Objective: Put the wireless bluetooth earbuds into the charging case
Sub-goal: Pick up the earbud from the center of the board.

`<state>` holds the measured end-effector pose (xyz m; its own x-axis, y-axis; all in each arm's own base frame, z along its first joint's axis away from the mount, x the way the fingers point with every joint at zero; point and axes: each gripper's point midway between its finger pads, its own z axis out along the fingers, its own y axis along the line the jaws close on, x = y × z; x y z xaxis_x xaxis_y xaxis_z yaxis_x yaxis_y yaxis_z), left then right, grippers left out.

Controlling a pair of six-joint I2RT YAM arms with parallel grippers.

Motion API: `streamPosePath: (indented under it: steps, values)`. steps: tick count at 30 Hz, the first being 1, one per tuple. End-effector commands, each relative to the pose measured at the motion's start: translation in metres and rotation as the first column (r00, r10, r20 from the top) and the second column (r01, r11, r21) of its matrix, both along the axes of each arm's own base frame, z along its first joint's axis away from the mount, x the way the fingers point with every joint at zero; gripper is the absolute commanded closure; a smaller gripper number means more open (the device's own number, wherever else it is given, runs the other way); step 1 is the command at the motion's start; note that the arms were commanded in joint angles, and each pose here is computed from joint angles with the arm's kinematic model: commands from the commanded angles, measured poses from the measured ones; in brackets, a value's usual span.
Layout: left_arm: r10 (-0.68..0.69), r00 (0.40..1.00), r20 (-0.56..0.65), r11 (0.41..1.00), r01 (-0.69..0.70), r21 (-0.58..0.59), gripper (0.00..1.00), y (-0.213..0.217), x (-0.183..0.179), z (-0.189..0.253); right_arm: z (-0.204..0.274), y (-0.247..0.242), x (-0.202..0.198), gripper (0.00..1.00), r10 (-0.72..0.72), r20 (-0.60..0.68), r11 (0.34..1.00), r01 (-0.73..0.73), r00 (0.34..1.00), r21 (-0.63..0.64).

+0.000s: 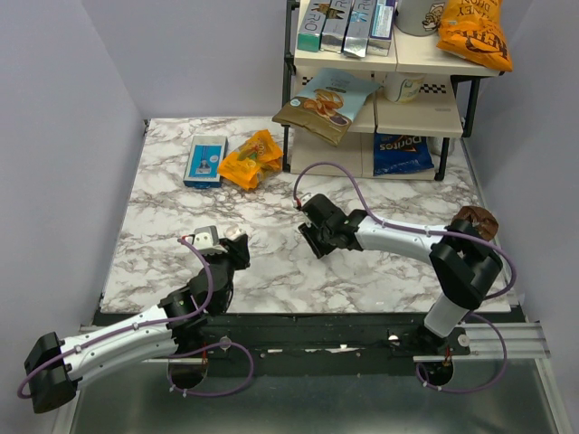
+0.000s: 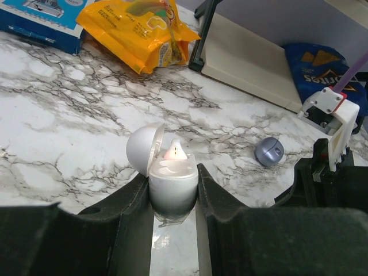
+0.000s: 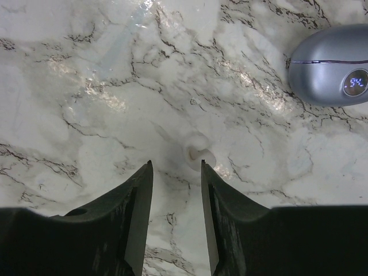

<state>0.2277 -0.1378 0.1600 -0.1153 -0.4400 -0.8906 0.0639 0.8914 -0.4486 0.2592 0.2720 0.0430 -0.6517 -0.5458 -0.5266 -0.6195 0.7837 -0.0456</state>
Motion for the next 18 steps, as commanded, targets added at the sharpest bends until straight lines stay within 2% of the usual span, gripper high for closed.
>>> streamPosePath:
  steps: [1, 18]
  values:
    - [-0.006, 1.0, 0.007, 1.0, 0.006, -0.003, 1.0, 0.0, -0.001, -0.001, -0.002, 0.006, 0.007, 0.52, 0.0, 0.011, 1.0, 0.0, 1.0, -0.008]
    - [-0.002, 1.0, 0.004, 1.0, 0.002, -0.005, 1.0, 0.001, -0.002, -0.003, -0.015, -0.001, 0.009, 0.5, -0.017, 0.005, 0.998, 0.017, 1.0, -0.055]
